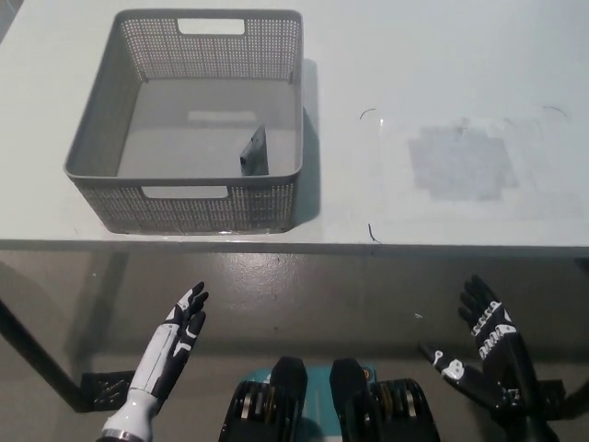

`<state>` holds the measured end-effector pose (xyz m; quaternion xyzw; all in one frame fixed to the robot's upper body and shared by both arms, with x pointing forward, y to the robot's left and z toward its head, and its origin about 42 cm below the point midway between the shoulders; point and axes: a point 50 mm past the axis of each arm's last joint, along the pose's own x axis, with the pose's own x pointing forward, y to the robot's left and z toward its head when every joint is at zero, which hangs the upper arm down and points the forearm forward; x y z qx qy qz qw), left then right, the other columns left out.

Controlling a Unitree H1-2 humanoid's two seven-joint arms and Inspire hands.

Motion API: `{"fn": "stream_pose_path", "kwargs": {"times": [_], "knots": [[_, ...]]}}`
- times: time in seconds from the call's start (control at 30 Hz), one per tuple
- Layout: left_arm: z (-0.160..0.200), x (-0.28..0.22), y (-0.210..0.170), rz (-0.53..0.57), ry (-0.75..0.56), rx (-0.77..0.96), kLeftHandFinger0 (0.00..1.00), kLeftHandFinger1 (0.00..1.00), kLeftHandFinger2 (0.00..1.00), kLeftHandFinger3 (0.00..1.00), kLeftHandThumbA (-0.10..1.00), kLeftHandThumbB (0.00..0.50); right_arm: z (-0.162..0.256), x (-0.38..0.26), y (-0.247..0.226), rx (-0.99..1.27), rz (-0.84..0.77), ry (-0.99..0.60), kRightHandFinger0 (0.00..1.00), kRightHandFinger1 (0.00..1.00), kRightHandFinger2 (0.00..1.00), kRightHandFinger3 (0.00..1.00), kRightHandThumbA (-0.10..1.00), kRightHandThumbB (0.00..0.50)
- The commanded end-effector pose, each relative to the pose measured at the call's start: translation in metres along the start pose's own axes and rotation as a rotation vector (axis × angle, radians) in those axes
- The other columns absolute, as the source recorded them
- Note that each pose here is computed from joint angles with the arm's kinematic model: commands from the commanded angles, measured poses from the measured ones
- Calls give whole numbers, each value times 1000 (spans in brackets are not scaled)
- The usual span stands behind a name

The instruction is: Use the right hand to pick up a shampoo and place it into a container on the left side

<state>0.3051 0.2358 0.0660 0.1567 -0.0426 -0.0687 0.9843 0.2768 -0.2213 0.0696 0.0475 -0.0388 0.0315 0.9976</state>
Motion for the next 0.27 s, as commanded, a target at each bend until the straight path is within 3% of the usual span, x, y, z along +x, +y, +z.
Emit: {"fn": "stream_pose_path", "kwargs": {"times": [0.0, 0.23], "knots": [[15, 10, 7, 23, -67, 17, 1000, 1000, 1000, 1000, 1000, 235, 6, 8, 3, -10, 59, -42, 1000, 1000, 1000, 1000, 958, 104], [17, 12, 8, 34, -65, 0, 1000, 1000, 1000, 1000, 1000, 247, 7, 15, 3, -3, 64, -32, 1000, 1000, 1000, 1000, 942, 132]]}}
